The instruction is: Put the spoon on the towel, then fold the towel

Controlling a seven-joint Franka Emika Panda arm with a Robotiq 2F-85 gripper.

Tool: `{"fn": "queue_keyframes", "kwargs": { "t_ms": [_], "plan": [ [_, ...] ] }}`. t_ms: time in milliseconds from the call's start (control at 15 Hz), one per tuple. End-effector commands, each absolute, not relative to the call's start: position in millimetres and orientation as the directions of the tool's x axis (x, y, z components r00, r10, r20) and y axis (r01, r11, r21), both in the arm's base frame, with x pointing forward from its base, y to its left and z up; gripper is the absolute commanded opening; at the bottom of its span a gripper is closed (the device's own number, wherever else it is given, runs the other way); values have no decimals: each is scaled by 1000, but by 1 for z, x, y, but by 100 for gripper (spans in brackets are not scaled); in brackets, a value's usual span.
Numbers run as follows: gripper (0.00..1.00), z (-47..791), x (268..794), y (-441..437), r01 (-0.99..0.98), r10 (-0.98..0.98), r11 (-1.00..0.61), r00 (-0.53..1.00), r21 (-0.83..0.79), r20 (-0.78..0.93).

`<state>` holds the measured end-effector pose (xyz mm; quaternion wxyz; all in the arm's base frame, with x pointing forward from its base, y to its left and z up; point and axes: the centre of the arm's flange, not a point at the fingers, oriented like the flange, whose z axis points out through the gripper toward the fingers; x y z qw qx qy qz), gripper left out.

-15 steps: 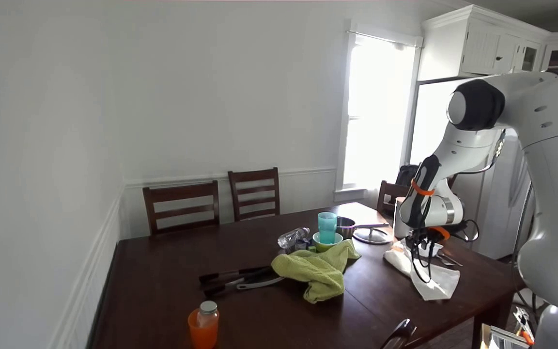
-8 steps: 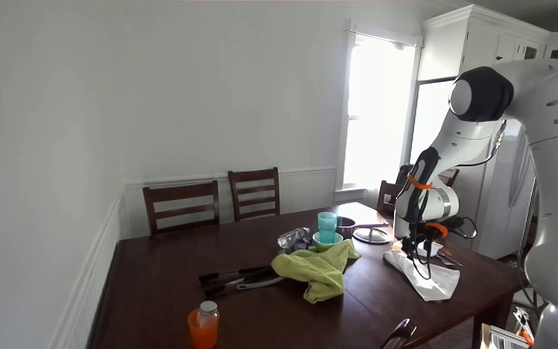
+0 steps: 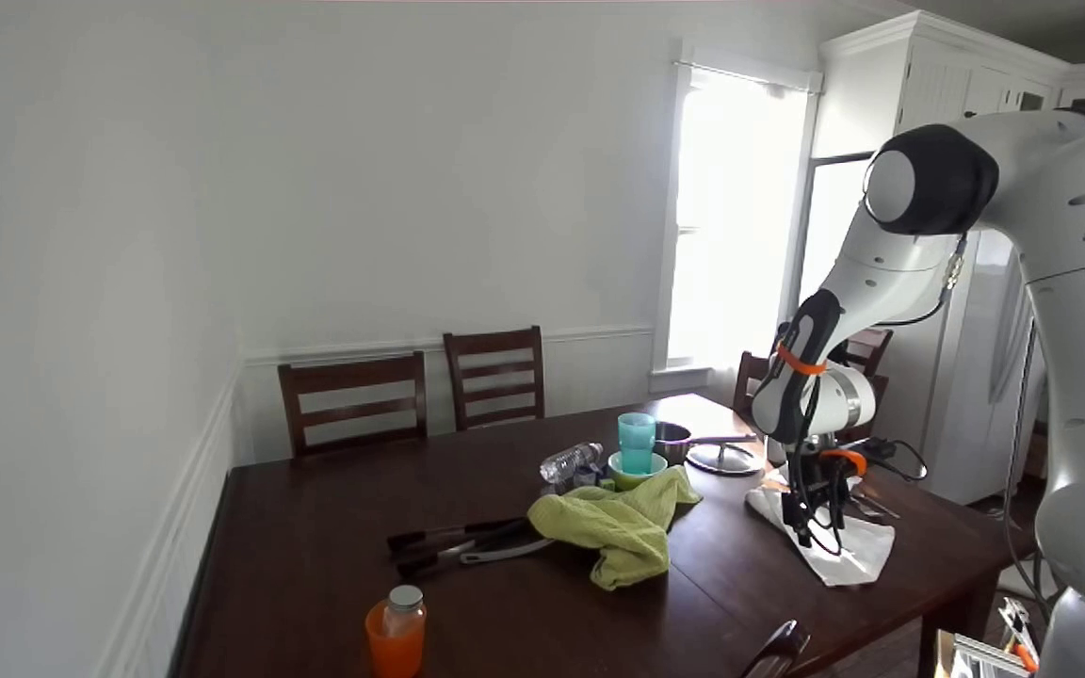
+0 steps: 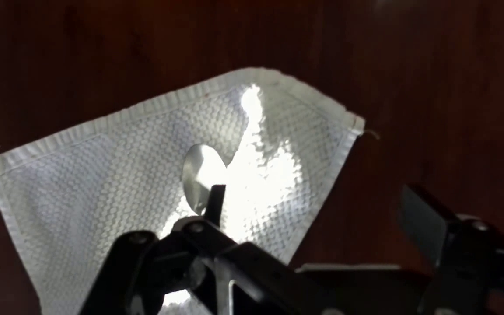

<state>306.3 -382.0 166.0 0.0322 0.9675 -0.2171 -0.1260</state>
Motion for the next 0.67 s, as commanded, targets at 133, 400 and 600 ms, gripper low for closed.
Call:
{"fn": "queue_keyframes", "kwargs": {
  "t_ms": [133,400,600],
  "plan": [
    [100,147,288,-365,-442,-437,-895,840,63,-323],
    [80,132,280,-364,-486,-471,-873,825,35,-312],
    [58,123,279,-363,-507,-494,-861,815,39,-302]
  ]
}}
